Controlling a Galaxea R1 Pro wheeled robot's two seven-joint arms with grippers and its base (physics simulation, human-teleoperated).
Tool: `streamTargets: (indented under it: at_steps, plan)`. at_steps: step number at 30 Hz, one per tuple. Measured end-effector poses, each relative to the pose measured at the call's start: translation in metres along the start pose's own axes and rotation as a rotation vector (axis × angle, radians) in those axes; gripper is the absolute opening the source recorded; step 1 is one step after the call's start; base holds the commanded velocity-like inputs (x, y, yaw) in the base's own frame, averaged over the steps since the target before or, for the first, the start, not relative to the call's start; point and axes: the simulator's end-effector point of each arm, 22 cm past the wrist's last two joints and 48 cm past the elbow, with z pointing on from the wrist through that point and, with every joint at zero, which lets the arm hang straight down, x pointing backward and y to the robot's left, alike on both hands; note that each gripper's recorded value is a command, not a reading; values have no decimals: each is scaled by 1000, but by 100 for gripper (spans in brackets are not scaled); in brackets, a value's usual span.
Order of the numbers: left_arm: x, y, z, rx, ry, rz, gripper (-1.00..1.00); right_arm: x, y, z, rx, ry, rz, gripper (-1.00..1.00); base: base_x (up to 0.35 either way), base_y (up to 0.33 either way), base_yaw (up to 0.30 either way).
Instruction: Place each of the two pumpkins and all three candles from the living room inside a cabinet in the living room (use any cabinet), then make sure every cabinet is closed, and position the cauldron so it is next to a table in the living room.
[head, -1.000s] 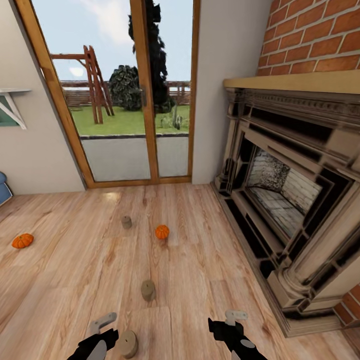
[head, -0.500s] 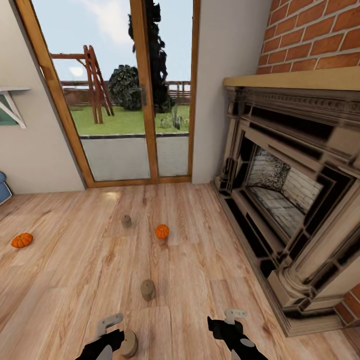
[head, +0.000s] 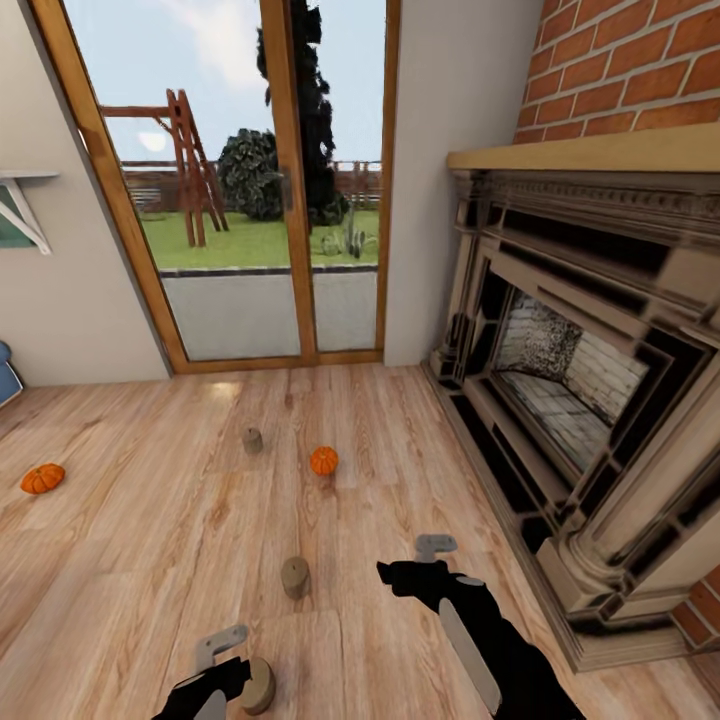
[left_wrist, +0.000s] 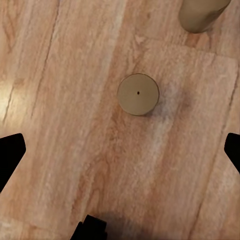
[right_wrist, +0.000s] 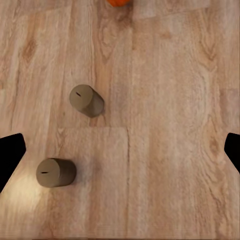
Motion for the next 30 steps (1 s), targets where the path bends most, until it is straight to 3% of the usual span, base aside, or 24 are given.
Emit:
streamTargets:
  at_steps: [4,9,15,18,24,30]
  plan:
    - [1,-2,6,4,-4,0,100,-14,16,-11,-42,-49,15,100,0,0,0]
    - [4,-3,14,4,-1,7,100,0,18,-12,-55,-55,34,100,0,0,0]
    - [-39,-12,27,7,-20,17,100,33,5,4,-31,-11,42,100,0,0,0]
    - [-58,-9,37,-19,-15,27,100,37,0,10,-24,-32,47,100,0,0,0]
    - [-40,5,58,-69,35,40,100,38,-3,19,-24,-72,54,100,0,0,0]
    - [-24,5,71,-87,33,66,100,59,-10,30,-16,-50,57,100,0,0,0]
